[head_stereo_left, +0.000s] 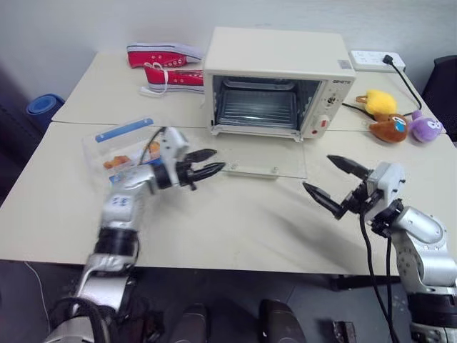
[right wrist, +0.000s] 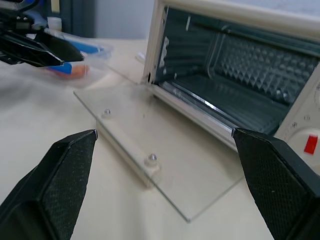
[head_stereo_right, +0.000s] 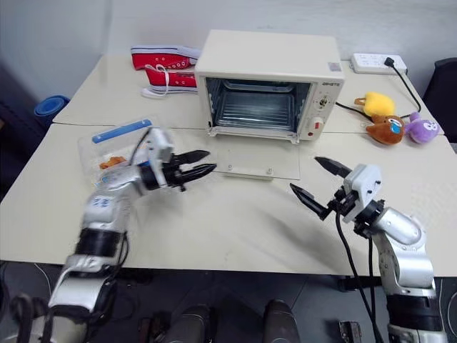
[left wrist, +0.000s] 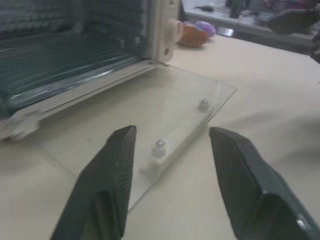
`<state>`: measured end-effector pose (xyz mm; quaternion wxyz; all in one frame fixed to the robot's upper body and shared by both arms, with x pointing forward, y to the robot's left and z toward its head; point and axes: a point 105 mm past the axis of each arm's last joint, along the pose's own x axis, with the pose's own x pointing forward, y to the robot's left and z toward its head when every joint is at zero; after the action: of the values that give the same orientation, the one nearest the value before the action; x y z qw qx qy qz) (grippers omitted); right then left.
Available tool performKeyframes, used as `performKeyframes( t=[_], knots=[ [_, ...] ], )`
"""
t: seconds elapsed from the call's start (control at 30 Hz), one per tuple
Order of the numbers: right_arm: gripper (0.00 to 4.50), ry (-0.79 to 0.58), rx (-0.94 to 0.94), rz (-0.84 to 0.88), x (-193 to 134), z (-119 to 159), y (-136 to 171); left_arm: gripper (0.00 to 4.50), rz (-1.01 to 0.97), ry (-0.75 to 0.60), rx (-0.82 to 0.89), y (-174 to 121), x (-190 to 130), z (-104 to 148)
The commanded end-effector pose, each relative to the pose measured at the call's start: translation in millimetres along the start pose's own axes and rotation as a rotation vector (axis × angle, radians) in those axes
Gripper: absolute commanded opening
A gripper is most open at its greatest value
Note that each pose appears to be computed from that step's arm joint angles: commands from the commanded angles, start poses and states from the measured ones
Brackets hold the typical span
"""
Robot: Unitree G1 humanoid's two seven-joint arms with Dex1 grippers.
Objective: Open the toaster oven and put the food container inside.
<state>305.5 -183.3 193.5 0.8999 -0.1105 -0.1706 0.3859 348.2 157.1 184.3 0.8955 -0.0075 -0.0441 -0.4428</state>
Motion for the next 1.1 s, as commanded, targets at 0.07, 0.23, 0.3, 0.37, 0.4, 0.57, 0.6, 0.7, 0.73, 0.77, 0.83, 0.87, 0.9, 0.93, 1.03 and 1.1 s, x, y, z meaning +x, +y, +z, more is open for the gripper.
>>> performKeyframes(
  t=[0.07, 0.23, 0.3, 0.37, 0.4, 0.57, 0.6, 0.7, 0.73, 0.77, 0.83, 0.87, 0.9, 0.93, 1.03, 1.1],
  knots=[
    [4.50, -0.089, -0.082, 0.109, 15, 16, 15, 4.02, 0.221, -0.063, 0.025, 11, -89, 30],
    [4.50, -0.154, -0.012, 0.308, 26, 21, 47, 4.45, 0.702, 0.026, -0.040, 39, -206, 15],
    [4.50, -0.176, -0.011, 0.364, 29, 23, 55, 4.45, 0.833, 0.078, -0.082, 44, -242, 4],
    [4.50, -0.205, -0.011, 0.401, 35, 27, 64, 4.45, 0.938, 0.108, -0.130, 45, -269, -2],
    [4.50, -0.215, -0.012, 0.411, 37, 28, 66, 4.45, 0.964, 0.113, -0.147, 45, -276, -3],
    [4.50, -0.209, -0.002, 0.438, 40, 26, 70, 4.45, 0.933, 0.040, -0.248, 63, -255, 29],
    [4.50, -0.200, 0.000, 0.436, 39, 24, 69, 4.45, 0.937, 0.039, -0.253, 70, -247, 37],
    [4.50, -0.178, -0.002, 0.426, 37, 22, 65, 4.45, 0.932, 0.061, -0.322, 91, -224, 49],
    [4.50, -0.173, -0.003, 0.422, 37, 22, 63, 4.45, 0.916, 0.087, -0.333, 96, -216, 50],
    [4.50, -0.169, -0.005, 0.417, 36, 21, 62, 4.45, 0.898, 0.150, -0.342, 99, -207, 46],
    [4.50, -0.162, -0.010, 0.414, 36, 20, 61, 4.45, 0.879, 0.254, -0.369, 103, -195, 35],
    [4.50, -0.161, -0.012, 0.408, 36, 20, 60, 4.45, 0.875, 0.282, -0.372, 108, -189, 31],
    [4.50, -0.160, -0.012, 0.403, 36, 21, 60, 4.45, 0.874, 0.302, -0.379, 113, -184, 28],
    [4.50, -0.160, -0.013, 0.400, 36, 21, 60, 4.45, 0.874, 0.315, -0.382, 116, -181, 26],
    [4.50, -0.158, -0.015, 0.390, 36, 21, 62, 4.45, 0.923, 0.351, -0.400, 129, -168, 22],
    [4.50, -0.152, -0.015, 0.377, 34, 22, 63, 4.28, 0.928, 0.377, -0.401, 133, -158, 17]
  ],
)
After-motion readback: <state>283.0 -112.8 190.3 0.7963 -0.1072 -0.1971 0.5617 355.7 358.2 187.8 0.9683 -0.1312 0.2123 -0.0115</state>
